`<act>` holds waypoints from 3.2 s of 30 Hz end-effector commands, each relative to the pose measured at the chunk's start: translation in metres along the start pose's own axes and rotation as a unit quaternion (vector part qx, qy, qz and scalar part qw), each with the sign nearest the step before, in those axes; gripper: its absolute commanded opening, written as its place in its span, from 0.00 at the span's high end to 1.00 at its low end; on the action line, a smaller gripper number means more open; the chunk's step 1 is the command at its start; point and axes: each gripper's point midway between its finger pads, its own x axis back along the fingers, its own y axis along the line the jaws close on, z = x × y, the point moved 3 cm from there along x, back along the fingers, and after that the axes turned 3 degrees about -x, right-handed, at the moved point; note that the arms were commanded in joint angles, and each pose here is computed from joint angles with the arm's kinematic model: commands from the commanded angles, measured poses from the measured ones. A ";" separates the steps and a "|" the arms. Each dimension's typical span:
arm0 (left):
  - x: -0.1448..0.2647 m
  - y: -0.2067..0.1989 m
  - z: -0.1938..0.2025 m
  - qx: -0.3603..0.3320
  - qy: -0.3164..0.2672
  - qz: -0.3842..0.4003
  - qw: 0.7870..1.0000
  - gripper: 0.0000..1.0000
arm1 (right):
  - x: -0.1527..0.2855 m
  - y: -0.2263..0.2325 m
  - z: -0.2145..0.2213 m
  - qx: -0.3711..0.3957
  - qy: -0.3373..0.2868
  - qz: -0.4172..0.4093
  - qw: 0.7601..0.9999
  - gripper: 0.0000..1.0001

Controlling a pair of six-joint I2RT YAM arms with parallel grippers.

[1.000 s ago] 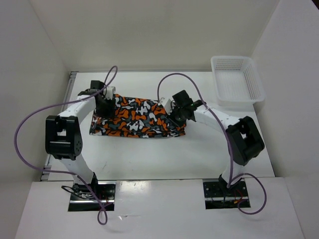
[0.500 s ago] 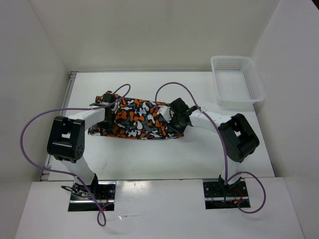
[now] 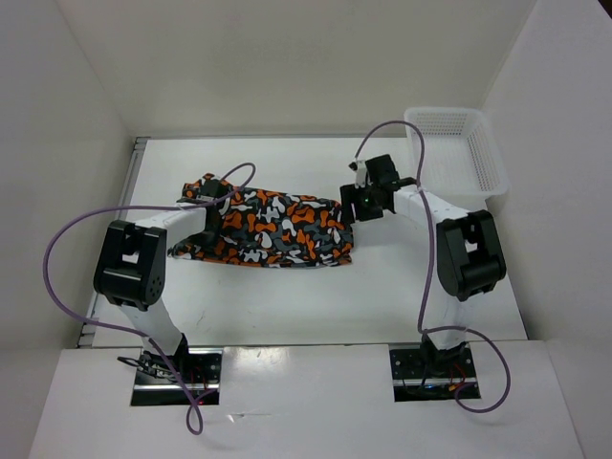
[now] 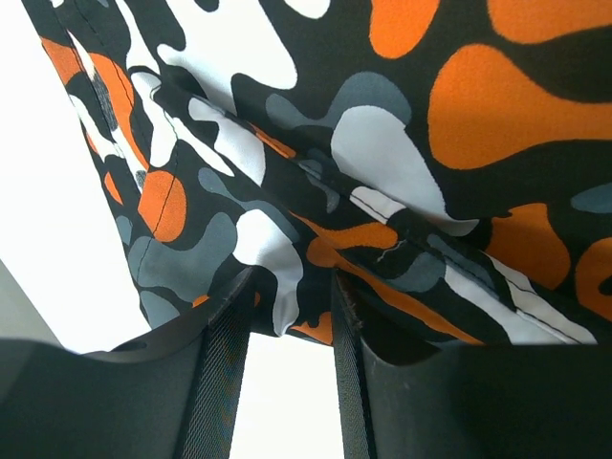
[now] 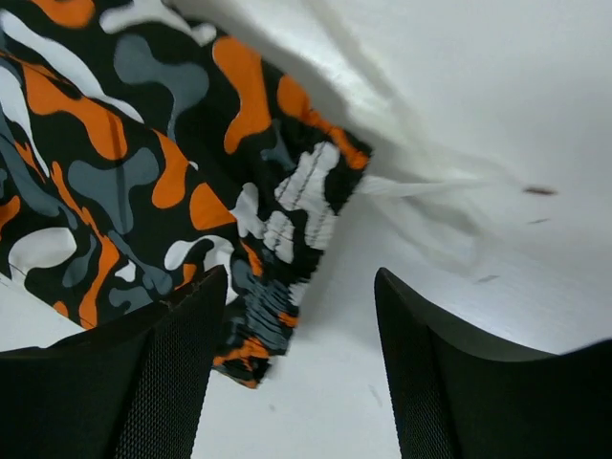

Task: Fold and stack the shorts
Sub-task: Fold the shorts

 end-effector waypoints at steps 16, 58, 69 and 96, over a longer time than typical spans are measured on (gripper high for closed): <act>-0.006 -0.003 0.004 -0.016 0.027 -0.008 0.999 0.54 | -0.043 0.035 0.065 -0.119 0.086 -0.044 0.988 0.39; 0.082 -0.124 -0.146 -0.105 -0.148 0.151 0.972 0.37 | 0.047 -0.028 -0.023 0.063 -0.011 0.038 0.997 1.00; 0.058 -0.218 -0.187 -0.152 -0.166 0.236 0.945 0.37 | 0.110 -0.022 -0.041 0.074 -0.029 0.019 0.997 1.00; 0.078 -0.263 -0.170 -0.196 -0.189 0.222 0.936 0.34 | 0.143 -0.142 0.033 -0.061 0.020 0.142 0.988 1.00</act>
